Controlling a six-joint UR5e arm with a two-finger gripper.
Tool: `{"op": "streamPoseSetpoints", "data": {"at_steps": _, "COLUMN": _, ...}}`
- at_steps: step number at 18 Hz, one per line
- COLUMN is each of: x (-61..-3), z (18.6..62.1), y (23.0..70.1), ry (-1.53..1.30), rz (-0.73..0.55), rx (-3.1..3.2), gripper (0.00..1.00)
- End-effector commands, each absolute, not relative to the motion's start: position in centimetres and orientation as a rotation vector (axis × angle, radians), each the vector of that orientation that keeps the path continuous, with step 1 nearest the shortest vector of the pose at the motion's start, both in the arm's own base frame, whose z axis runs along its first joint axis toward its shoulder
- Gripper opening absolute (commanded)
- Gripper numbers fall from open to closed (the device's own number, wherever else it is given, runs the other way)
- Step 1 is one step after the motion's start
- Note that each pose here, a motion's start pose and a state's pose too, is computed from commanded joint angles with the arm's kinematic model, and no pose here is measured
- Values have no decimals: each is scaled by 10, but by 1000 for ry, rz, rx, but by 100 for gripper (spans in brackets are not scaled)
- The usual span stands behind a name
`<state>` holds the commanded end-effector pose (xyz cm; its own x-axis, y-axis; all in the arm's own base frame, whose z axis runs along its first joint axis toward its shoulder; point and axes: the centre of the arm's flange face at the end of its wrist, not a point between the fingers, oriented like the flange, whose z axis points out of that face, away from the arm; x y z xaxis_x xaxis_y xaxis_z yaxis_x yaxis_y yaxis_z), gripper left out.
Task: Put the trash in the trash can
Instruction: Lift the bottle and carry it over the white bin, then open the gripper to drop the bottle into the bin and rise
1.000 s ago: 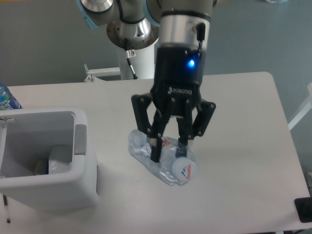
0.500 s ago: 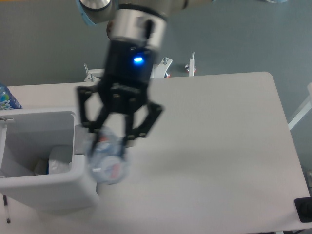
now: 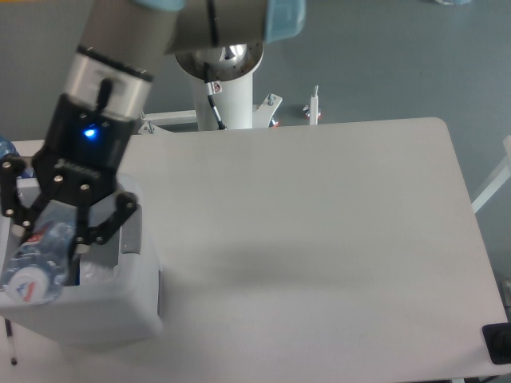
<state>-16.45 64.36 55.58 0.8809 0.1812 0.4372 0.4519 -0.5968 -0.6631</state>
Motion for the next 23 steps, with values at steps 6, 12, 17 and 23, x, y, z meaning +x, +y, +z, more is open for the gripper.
{"op": "streamPoseSetpoints", "data": {"at_steps": 6, "x": -158, "z": 547, "y": 642, "ry": -449, "rz": -423, "rx": -2226, "gripper": 84}}
{"op": "streamPoseSetpoints", "data": {"at_steps": 12, "x": -167, "z": 552, "y": 640, "ry": -422, "rz": -395, "rx": -2221, "gripper": 100}}
{"op": "streamPoseSetpoints", "data": {"at_steps": 17, "x": -218, "z": 581, "y": 624, "ry": -484, "rz": -317, "rx": -2155, "gripper": 100}}
{"op": "streamPoseSetpoints", "data": {"at_steps": 23, "x": -294, "z": 600, "y": 592, "ry": -621, "rz": -132, "rx": -2106, "gripper": 100}}
